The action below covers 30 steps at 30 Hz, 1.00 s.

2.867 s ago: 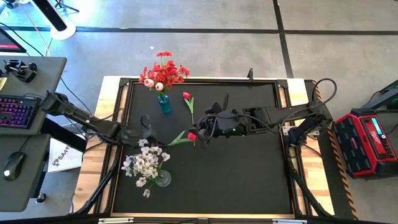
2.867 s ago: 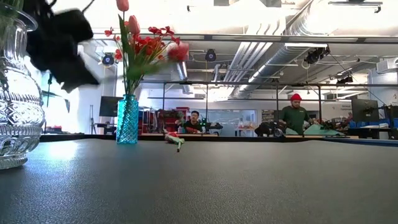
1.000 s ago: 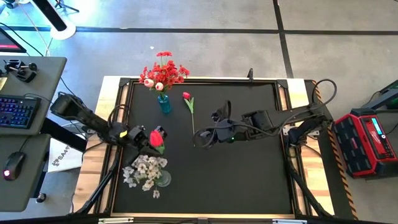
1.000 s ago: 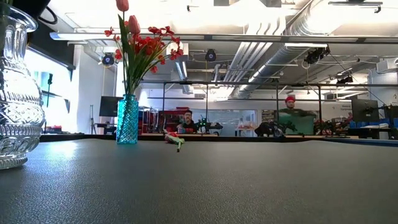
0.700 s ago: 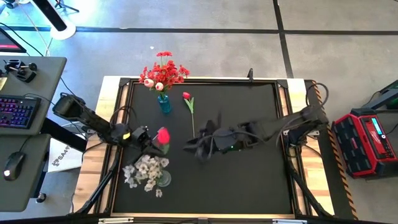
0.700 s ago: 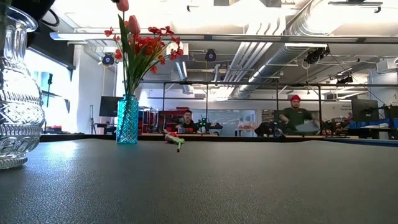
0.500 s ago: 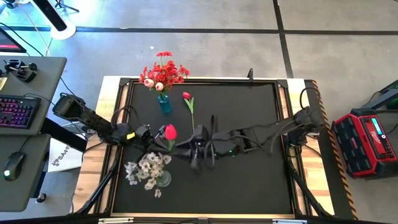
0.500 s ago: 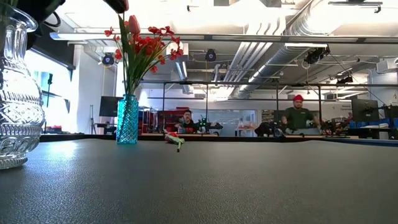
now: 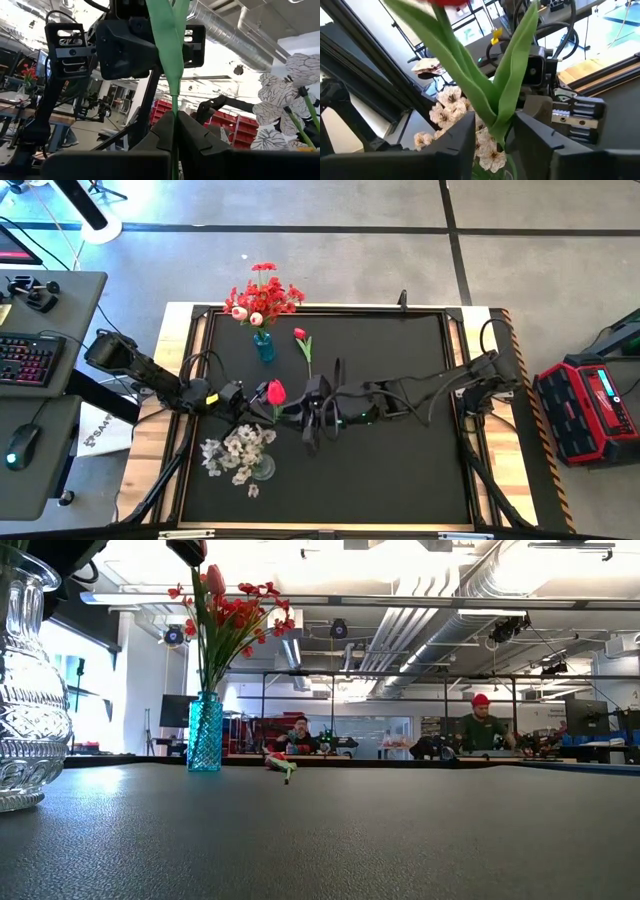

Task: Sort flowers into vase by color
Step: Put the bottom red flower into the transparent vase

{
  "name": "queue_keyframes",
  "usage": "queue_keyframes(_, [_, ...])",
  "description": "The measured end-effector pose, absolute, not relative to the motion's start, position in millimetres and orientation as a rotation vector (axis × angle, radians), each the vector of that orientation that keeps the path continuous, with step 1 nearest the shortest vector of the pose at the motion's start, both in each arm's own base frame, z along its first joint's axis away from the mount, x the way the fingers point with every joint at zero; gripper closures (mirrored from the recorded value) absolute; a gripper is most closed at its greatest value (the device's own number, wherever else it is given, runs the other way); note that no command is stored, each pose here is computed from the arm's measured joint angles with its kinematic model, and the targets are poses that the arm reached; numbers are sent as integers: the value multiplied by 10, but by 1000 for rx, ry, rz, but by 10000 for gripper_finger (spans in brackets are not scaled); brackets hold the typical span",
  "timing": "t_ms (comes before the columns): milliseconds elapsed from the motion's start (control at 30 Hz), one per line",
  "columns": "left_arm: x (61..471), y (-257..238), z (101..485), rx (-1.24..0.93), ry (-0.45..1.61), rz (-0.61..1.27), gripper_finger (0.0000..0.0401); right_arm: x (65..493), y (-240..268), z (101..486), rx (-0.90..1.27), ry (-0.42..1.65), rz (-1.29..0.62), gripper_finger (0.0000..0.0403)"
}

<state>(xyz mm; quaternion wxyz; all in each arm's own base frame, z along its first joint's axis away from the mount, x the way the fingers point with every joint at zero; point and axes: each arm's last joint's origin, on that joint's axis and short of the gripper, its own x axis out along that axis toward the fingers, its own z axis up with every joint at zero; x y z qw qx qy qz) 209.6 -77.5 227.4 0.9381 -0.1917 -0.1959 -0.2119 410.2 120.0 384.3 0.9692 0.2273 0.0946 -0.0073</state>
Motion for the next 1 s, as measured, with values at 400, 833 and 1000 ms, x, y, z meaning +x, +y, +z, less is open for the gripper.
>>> queue_keyframes(400, [2106, -778, 2248, -395, -370, -430, 401, 4207, 1138, 3755, 482, 196, -4, 346])
queue_keyframes(833, [2097, -773, 2268, -507, -366, -450, 319, 4185, 1186, 3716, 475, 230, -24, 398])
queue_keyframes(1000, [2052, -760, 2342, -479, -406, -461, 267, 4166, 1238, 3717, 421, 219, -51, 401])
